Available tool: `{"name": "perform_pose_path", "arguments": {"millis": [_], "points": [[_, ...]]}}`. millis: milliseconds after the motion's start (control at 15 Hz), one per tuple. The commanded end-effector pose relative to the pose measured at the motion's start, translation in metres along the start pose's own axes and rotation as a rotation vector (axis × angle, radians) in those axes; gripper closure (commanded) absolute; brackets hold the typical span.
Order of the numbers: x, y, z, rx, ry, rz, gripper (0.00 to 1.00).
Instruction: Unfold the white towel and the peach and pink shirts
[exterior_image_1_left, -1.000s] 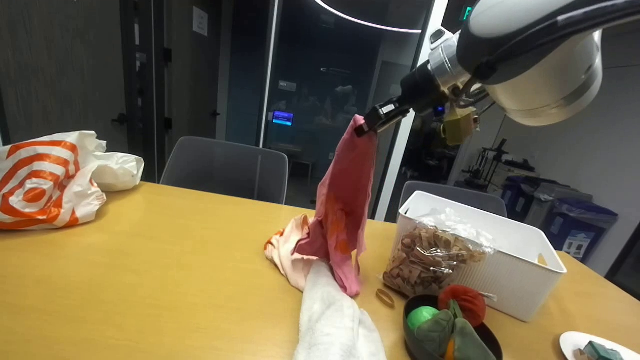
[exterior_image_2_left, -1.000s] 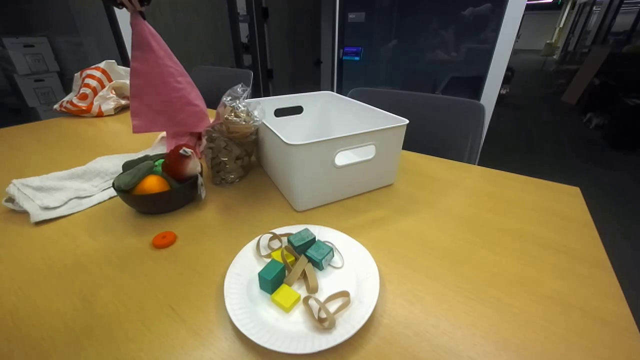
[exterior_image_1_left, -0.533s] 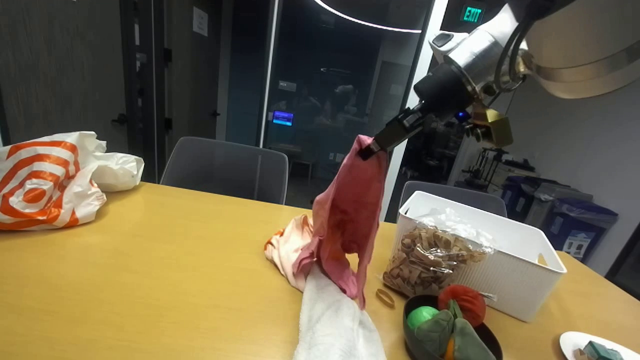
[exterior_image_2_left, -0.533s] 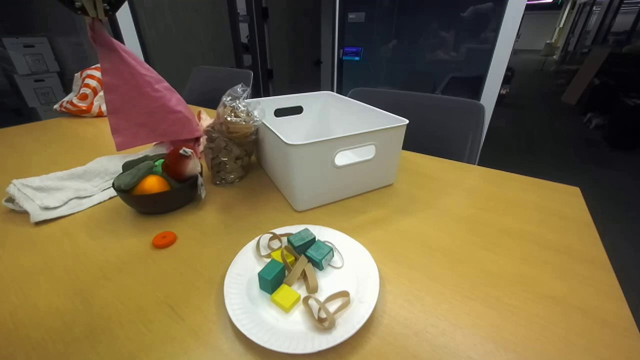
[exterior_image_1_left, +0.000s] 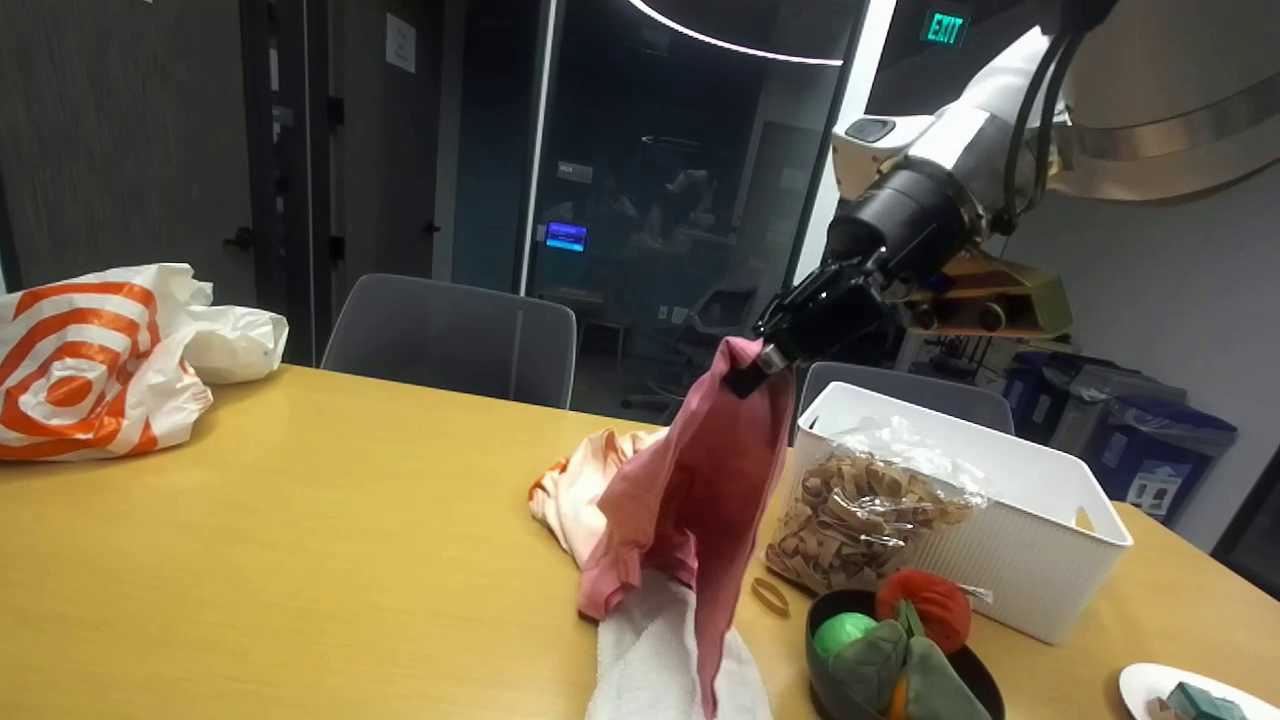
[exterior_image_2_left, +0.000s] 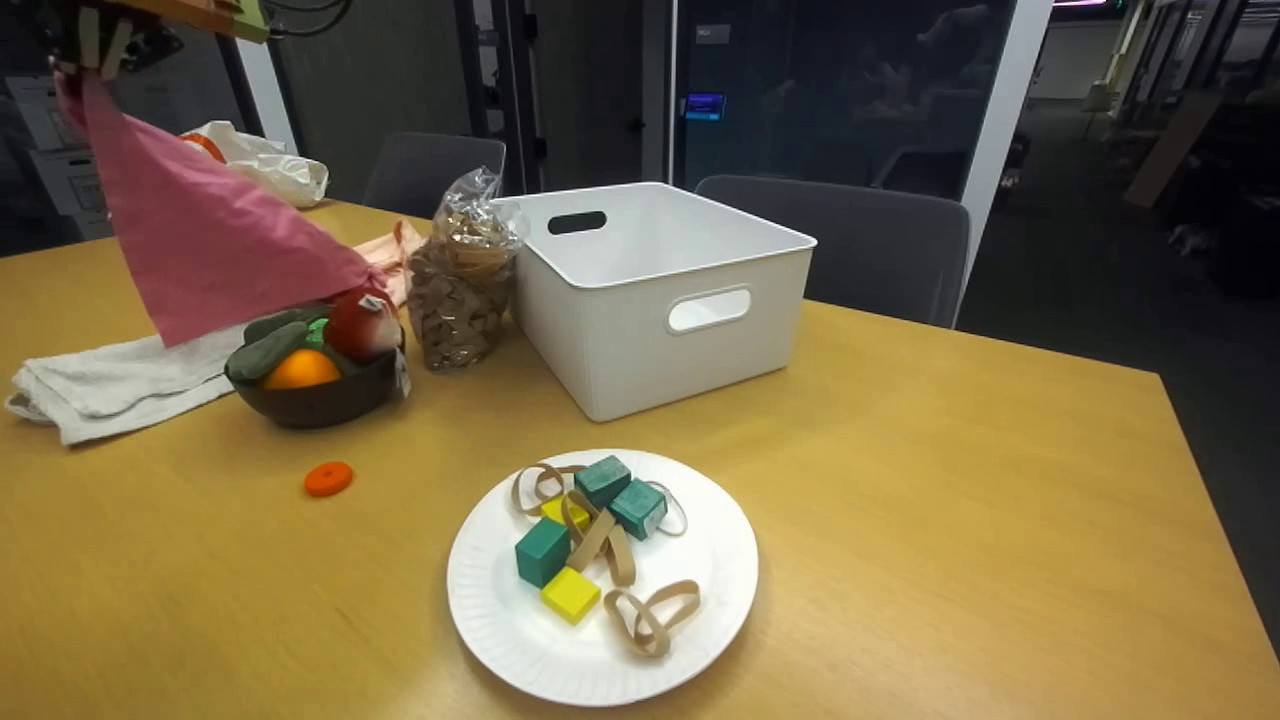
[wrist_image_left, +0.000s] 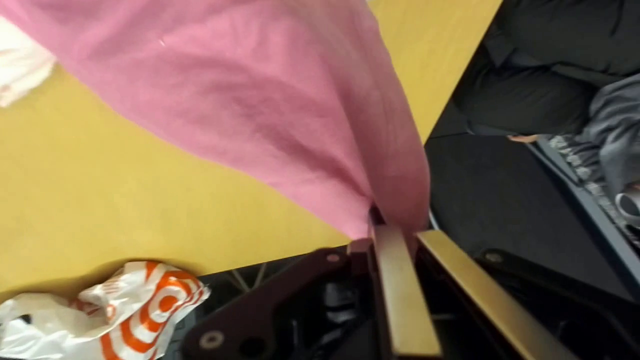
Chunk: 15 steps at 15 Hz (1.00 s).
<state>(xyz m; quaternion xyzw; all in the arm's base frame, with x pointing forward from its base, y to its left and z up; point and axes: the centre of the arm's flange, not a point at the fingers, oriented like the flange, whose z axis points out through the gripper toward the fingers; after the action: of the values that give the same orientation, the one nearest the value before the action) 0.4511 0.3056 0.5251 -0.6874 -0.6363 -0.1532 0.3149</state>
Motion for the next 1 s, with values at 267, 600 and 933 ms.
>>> {"name": "perform_pose_path", "arguments": {"millis": [267, 600, 933], "points": [[-0.025, -0.005, 0.053, 0.377, -0.204, -0.005, 0.99], [-0.048, 0.017, 0.078, 0.479, -0.188, 0.075, 0.86], [-0.053, 0.041, 0.073, 0.381, -0.179, 0.102, 0.42]]}}
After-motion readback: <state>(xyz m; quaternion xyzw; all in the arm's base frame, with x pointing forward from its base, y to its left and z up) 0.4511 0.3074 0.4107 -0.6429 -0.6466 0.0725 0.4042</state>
